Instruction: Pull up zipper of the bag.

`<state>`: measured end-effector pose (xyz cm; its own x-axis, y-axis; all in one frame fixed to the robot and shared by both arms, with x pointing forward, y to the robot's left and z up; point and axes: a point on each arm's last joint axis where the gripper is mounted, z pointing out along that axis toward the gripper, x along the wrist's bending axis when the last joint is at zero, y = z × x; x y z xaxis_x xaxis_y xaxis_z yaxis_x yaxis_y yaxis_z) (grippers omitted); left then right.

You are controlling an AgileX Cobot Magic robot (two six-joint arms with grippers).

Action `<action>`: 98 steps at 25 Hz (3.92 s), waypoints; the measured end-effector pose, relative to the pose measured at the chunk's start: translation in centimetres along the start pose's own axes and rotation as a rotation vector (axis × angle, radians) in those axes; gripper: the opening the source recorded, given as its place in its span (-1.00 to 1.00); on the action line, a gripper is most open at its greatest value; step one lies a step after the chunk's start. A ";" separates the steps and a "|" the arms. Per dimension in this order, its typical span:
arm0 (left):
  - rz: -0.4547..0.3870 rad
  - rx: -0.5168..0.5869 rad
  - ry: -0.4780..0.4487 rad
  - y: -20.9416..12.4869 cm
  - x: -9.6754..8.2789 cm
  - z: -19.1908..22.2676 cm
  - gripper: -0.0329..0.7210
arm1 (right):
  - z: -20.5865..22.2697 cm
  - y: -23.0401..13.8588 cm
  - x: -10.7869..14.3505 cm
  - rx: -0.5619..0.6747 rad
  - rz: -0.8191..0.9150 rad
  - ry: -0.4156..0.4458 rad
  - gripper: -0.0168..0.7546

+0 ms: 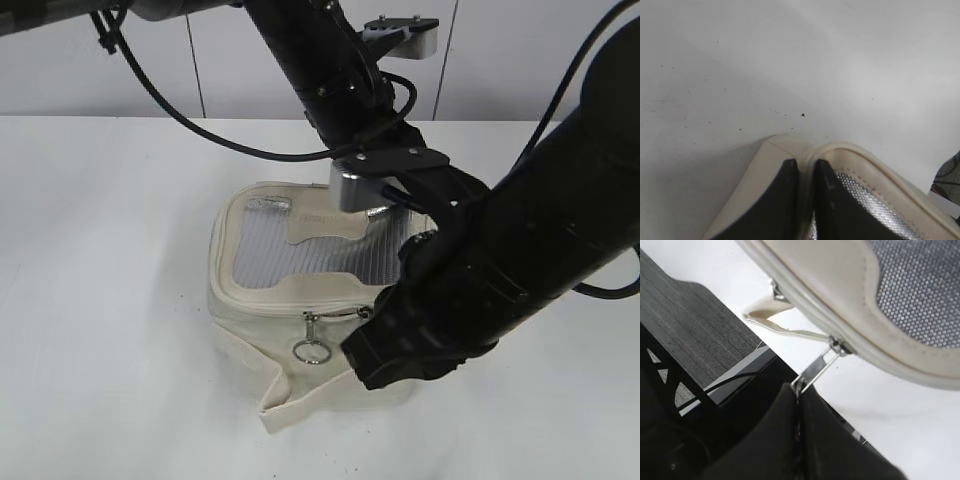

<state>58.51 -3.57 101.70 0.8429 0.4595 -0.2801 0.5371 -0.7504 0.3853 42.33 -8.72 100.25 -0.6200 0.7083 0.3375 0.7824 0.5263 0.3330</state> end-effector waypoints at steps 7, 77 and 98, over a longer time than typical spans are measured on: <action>-0.022 -0.006 0.011 0.1 0.1 0.0 -0.74 | -0.3 1.2 0.5 -0.049 0.023 0.023 -0.94; -0.581 -0.357 0.737 -15.9 2.9 -30.7 0.07 | -16.8 -2.2 -12.8 -0.233 0.471 -0.497 0.48; -0.588 -0.620 0.777 -37.6 -12.7 -22.5 0.07 | -18.5 -14.3 -5.0 -0.548 0.372 -0.565 0.48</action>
<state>28.31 29.47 110.54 0.1343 0.9906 -0.0262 0.5961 -0.0596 0.8007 33.21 -28.49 110.03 -0.0942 0.9931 0.0694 0.7003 0.0165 0.7136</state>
